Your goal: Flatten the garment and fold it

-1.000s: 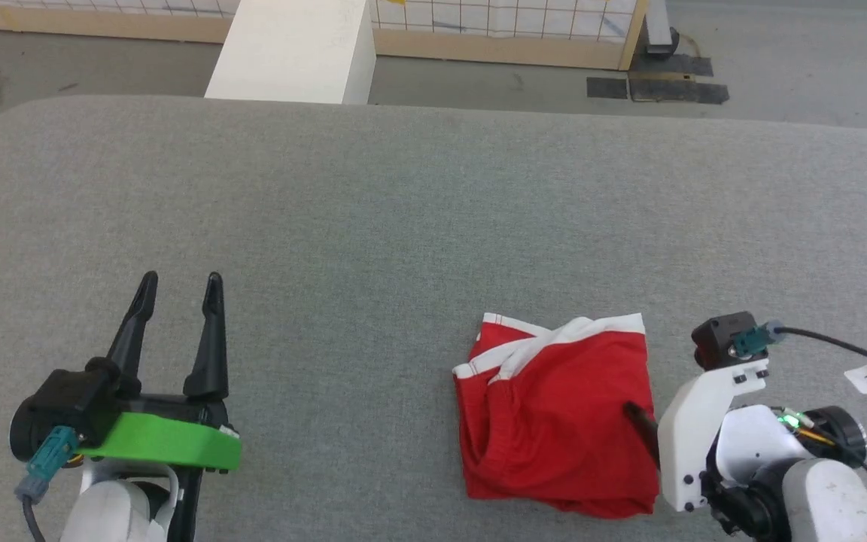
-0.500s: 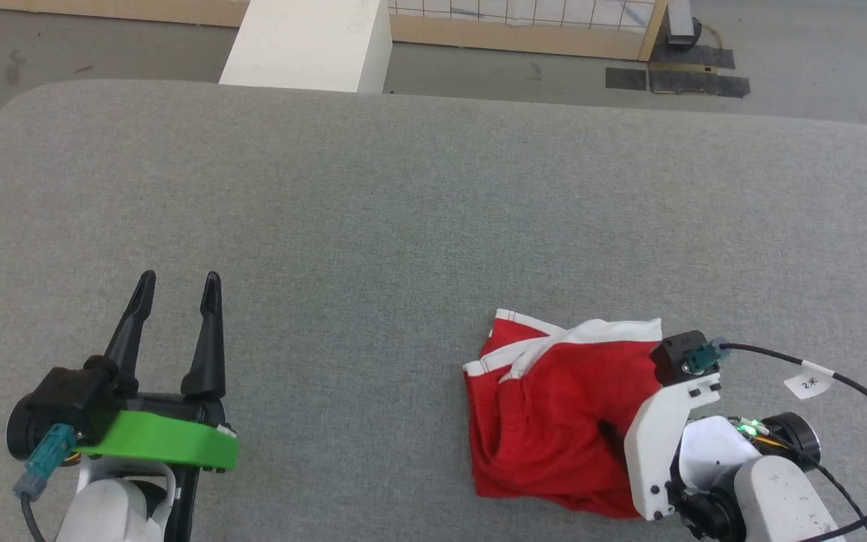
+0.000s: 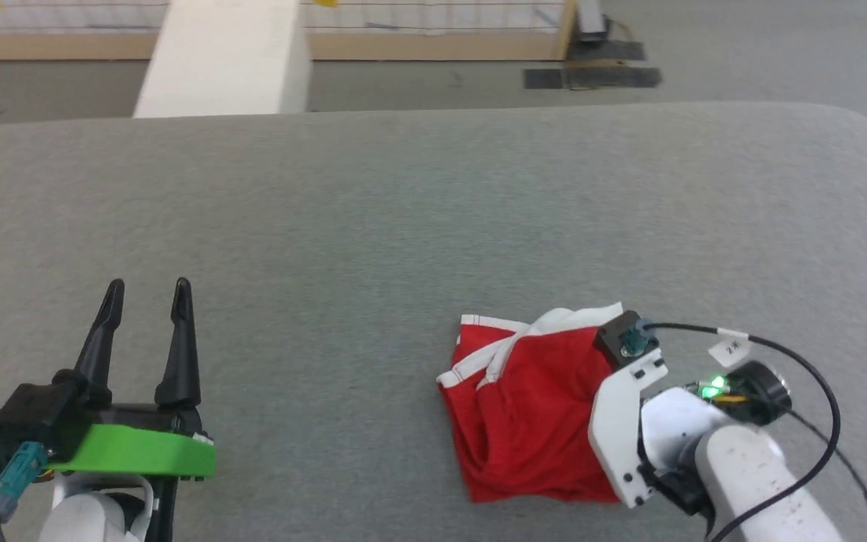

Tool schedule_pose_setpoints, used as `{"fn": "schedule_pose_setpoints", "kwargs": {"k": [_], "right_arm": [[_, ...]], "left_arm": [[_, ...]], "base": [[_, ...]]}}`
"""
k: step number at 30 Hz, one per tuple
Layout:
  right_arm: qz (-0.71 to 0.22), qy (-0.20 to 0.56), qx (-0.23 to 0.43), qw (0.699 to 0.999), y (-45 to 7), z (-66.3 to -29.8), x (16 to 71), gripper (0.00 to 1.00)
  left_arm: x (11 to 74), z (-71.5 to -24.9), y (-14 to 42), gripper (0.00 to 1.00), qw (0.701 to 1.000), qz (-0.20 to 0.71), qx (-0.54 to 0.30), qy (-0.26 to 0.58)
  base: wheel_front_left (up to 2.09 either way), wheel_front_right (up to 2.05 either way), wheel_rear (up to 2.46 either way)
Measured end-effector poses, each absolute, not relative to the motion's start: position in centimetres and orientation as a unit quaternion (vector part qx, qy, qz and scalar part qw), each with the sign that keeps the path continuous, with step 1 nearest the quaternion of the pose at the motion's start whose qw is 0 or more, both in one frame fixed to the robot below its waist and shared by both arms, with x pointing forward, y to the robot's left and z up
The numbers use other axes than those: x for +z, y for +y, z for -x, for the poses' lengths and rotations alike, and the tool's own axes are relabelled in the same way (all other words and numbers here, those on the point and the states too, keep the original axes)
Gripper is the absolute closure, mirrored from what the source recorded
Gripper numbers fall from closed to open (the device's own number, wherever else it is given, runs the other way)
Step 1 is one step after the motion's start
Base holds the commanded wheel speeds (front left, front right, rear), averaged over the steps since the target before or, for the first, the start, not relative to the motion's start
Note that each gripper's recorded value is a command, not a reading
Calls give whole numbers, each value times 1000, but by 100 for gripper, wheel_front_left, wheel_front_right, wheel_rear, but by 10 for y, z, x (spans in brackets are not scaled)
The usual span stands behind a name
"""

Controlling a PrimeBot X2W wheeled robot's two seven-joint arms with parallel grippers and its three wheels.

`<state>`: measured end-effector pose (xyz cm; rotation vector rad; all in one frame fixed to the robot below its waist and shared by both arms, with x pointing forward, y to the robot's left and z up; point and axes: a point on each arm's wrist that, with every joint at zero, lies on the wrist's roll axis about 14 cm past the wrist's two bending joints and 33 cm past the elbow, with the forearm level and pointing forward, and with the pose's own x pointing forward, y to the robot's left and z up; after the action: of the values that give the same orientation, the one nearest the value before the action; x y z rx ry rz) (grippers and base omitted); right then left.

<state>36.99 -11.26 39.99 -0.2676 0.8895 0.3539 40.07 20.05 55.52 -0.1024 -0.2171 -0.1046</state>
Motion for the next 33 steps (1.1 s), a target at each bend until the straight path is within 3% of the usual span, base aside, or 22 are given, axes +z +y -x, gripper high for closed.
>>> {"fn": "schedule_pose_setpoints", "kwargs": {"k": [11, 16, 17, 24, 33], "right_arm": [[177, 426, 68, 885, -215, -370, 424, 100], [168, 416, -11, 893, -273, -381, 438, 100], [171, 423, -47, 889, -299, -385, 438, 100], [190, 468, -125, 854, -357, -384, 423, 100], [195, 492, -212, 821, -409, -382, 418, 100]], "left_arm": [[547, -445, 121, 0, 978, 66, -170, -105], [532, -472, 100, 0, 971, 67, -207, -98], [519, -483, 97, 0, 970, 63, -218, -89], [481, -502, 106, 0, 972, 66, -216, -56], [446, -510, 125, 0, 978, 53, -201, -23]], "base": [[0, 0, 0], [0, 0, 0], [0, 0, 0], [0, 0, 0], [0, 0, 0]]}}
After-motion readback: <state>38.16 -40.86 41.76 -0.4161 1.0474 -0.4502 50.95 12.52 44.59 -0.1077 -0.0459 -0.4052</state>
